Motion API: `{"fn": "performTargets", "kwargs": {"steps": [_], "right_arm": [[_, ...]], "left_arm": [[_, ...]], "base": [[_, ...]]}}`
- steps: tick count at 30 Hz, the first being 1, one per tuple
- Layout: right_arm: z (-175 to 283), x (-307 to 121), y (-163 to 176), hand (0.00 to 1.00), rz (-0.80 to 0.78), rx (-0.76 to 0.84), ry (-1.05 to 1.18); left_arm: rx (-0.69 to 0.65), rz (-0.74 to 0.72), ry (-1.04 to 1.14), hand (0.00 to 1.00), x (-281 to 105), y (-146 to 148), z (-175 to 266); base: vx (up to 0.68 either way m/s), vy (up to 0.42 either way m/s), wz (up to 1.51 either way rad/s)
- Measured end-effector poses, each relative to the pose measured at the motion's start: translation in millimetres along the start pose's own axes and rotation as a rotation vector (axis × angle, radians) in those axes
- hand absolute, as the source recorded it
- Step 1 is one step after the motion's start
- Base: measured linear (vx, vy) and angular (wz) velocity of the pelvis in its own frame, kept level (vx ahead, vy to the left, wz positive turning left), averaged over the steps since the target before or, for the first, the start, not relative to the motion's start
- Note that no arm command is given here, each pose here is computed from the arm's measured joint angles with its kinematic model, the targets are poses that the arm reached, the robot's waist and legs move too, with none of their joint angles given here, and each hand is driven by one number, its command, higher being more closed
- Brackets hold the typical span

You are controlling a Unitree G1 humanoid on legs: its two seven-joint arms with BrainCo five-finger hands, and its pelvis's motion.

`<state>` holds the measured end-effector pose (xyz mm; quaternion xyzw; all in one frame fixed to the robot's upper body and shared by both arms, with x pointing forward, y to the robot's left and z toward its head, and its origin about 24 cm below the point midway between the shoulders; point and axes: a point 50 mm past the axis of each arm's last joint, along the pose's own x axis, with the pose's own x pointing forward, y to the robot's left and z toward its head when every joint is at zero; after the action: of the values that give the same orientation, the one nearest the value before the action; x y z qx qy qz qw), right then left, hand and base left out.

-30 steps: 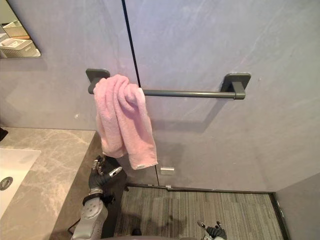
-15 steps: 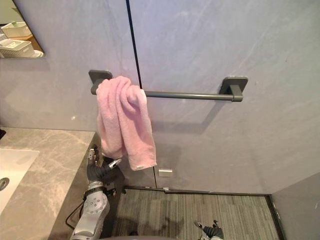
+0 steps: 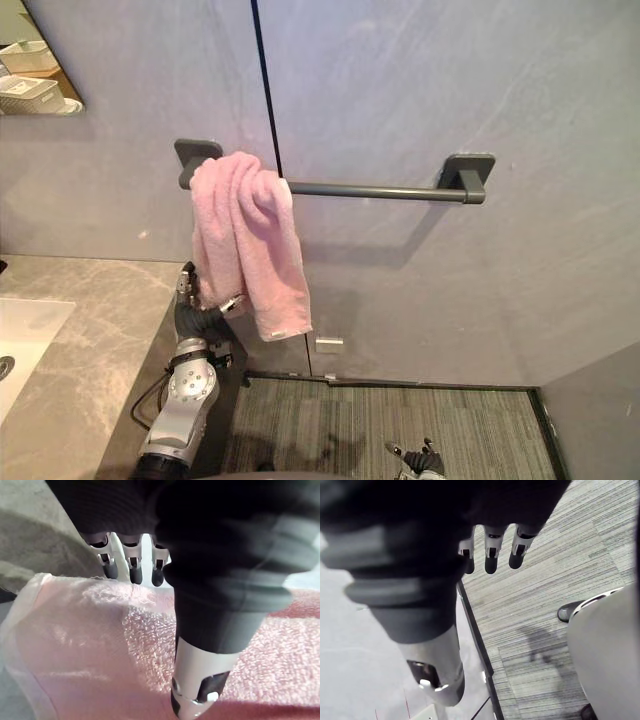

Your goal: Organize washtable

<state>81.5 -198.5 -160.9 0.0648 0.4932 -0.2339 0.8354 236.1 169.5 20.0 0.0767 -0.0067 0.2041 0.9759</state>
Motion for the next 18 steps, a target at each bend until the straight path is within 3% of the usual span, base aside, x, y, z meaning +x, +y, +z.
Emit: {"fn": "performTargets", "kwargs": {"steps": [18], "right_arm": [[-0.7,2.6,-10.4,0.0,0.004,-0.015,0.036]], "left_arm": [[-0.091,-0.043,0.131,0.0,18.8,16.7,-21.9]], "base": [[-0.01,-0.006,-0.03]]}}
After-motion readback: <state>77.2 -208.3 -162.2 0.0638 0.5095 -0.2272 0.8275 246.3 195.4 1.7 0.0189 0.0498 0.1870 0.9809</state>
